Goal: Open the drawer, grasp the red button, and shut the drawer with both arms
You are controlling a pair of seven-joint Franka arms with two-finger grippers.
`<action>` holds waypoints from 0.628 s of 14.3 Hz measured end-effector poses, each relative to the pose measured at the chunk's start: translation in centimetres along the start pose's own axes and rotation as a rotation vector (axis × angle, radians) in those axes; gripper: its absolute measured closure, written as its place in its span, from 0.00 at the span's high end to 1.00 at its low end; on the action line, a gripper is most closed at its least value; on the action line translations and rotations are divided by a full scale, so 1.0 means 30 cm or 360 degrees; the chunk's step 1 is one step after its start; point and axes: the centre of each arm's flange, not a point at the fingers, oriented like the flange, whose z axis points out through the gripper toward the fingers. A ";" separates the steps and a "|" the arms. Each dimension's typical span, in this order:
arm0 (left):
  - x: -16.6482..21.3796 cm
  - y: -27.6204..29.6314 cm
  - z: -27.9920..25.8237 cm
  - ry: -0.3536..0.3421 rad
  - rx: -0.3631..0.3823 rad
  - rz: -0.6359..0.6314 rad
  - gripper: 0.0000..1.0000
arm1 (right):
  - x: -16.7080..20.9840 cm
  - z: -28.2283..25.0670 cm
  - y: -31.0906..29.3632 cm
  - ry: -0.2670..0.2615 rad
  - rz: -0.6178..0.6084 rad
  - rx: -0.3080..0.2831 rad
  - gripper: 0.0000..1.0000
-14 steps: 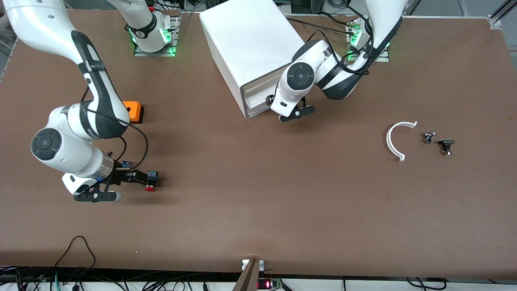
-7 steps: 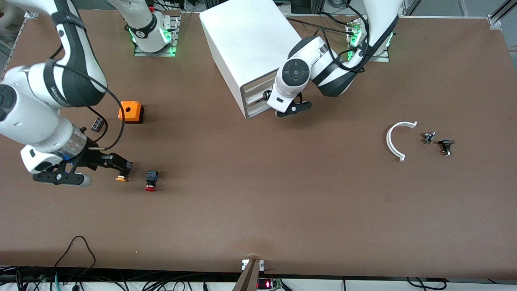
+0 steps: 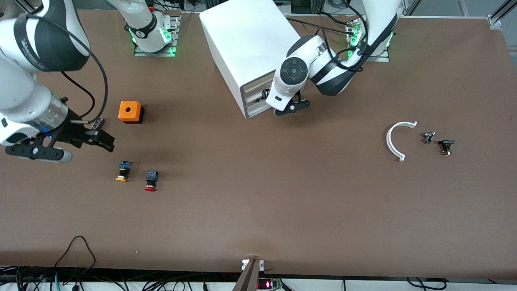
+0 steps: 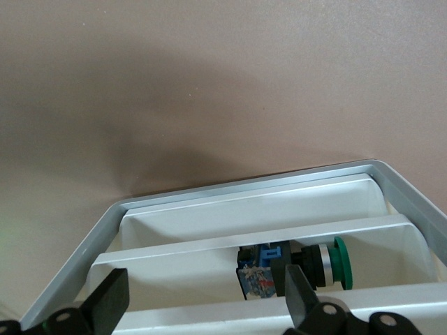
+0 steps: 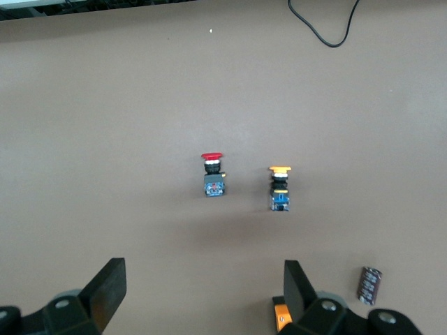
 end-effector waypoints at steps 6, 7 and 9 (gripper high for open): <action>0.174 -0.103 -0.186 0.0006 -0.0022 0.0100 0.99 | -0.089 -0.176 -0.003 0.0025 -0.0009 -0.0037 1.00; 0.219 -0.140 -0.254 0.0041 -0.0030 0.0143 0.99 | -0.104 -0.200 -0.004 0.0027 -0.0011 -0.0042 1.00; 0.299 -0.219 -0.389 0.0139 -0.0040 0.0244 0.99 | -0.125 -0.240 0.001 0.0034 -0.0008 -0.0050 1.00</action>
